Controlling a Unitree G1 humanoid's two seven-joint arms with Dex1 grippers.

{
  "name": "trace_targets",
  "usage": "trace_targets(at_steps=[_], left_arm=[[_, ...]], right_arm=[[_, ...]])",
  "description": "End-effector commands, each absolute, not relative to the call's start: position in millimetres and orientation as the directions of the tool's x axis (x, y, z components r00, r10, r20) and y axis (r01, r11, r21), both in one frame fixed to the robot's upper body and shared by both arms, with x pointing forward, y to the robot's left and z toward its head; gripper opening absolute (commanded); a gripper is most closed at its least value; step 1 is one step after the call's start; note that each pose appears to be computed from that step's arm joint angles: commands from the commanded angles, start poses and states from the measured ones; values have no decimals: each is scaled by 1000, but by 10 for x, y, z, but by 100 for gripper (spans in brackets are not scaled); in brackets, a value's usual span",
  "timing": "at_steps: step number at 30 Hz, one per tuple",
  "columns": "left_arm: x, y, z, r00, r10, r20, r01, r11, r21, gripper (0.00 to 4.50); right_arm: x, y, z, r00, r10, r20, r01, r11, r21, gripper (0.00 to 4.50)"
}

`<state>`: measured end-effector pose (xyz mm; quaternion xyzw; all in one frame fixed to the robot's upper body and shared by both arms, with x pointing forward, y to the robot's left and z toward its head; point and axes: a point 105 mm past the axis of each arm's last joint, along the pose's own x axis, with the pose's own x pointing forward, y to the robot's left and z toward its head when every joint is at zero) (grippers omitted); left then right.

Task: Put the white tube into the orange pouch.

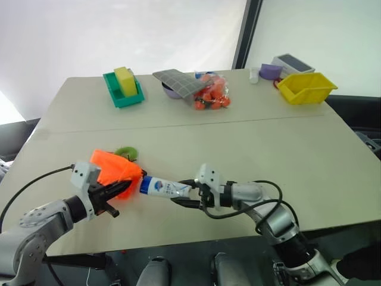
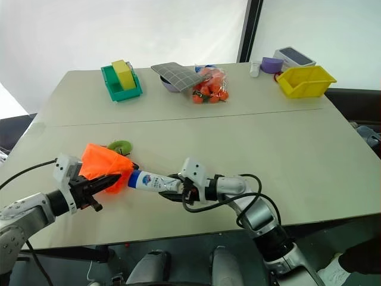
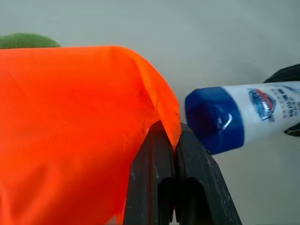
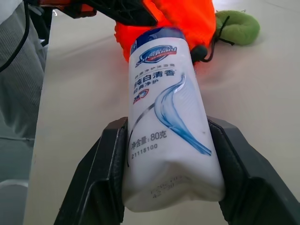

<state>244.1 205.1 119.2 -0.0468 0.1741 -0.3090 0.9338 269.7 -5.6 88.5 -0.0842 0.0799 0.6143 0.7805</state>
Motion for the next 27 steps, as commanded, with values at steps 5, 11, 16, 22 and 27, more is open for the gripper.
trace_targets(at_steps=[5, 11, 16, 22, 27], left_arm=[[2324, 1911, 1329, 714, -640, -283, 623, 766, -160, 0], [2281, 1760, 1309, 682, -675, -283, 656, 735, -172, 0], [2262, 1625, 1306, 653, -705, -276, 685, 706, -180, 0], [2235, 1480, 1321, 624, -737, -261, 714, 673, -193, 0], [2186, 1364, 1301, 586, -764, -269, 743, 639, -197, 0]], right_arm=[[2733, 197, 1047, 197, 966, -169, -980, 189, -64, 215], [2768, 421, 1110, 159, 974, -160, -985, 147, -85, 215], [2822, 594, 1130, 153, 972, -179, -985, 136, -102, 215], [2877, 807, 1123, 164, 962, -217, -980, 133, -149, 215], [2829, 962, 1091, 129, 953, -274, -975, 71, -210, 215]])
